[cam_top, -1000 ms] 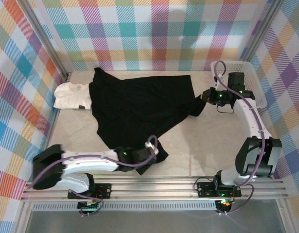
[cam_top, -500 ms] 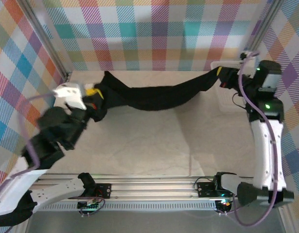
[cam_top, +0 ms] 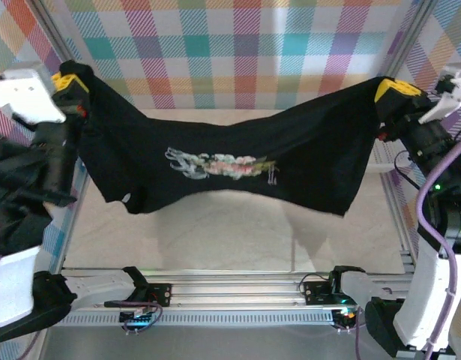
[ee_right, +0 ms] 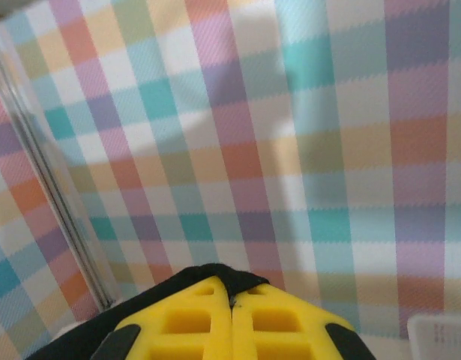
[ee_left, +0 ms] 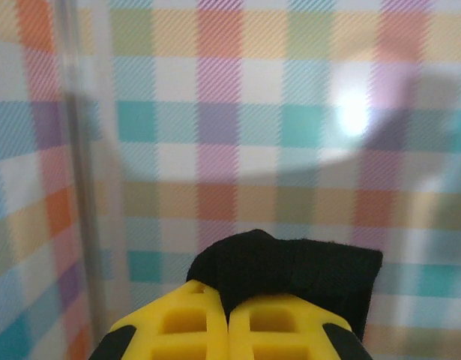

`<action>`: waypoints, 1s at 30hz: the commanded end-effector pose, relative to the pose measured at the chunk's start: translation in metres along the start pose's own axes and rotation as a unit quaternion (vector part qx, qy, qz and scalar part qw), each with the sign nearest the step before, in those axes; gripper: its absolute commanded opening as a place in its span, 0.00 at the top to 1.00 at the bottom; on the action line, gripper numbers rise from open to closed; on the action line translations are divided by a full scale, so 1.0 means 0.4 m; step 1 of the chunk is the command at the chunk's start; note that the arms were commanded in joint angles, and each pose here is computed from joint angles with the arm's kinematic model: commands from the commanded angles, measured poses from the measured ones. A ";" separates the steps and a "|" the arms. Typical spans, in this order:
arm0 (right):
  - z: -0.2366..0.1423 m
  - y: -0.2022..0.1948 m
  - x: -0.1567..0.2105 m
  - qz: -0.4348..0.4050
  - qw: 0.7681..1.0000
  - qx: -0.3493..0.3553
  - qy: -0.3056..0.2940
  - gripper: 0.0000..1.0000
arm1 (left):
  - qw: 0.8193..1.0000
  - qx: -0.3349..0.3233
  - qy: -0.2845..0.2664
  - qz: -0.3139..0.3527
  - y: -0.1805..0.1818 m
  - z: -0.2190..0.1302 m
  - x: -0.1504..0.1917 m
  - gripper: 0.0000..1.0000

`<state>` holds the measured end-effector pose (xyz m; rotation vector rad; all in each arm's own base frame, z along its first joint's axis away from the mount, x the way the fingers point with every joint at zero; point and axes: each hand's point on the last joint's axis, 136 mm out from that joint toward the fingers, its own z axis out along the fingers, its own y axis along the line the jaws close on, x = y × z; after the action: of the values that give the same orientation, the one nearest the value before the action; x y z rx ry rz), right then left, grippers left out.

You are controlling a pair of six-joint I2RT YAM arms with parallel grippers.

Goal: Fold the inside-out t-shirt

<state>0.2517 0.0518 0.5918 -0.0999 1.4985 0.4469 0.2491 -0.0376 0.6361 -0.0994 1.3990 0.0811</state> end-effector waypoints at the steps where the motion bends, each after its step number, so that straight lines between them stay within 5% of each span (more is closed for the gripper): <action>1: 0.133 -0.088 0.106 0.017 0.997 0.017 0.066 1.00 | 0.996 0.014 0.084 0.007 -0.043 0.137 0.137 1.00; 7: 0.231 -0.124 0.144 0.028 0.996 0.001 0.088 1.00 | 0.996 0.030 0.089 0.001 -0.063 0.252 0.156 1.00; 13: 0.236 -0.114 0.154 0.026 0.995 -0.015 0.094 1.00 | 0.997 0.046 0.064 -0.005 -0.061 0.224 0.105 1.00; 21: 0.120 -0.070 0.120 -0.016 0.997 0.000 0.079 1.00 | 0.998 0.053 -0.003 -0.032 0.022 0.036 -0.016 1.00; 30: -0.136 0.076 -0.026 -0.060 0.998 -0.014 -0.018 1.00 | 0.977 0.136 -0.123 -0.110 0.092 -0.263 -0.198 1.00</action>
<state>0.2271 0.0588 0.5796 -0.1791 1.5303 0.4143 0.1558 -0.0122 0.6716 -0.0296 1.2398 -0.1928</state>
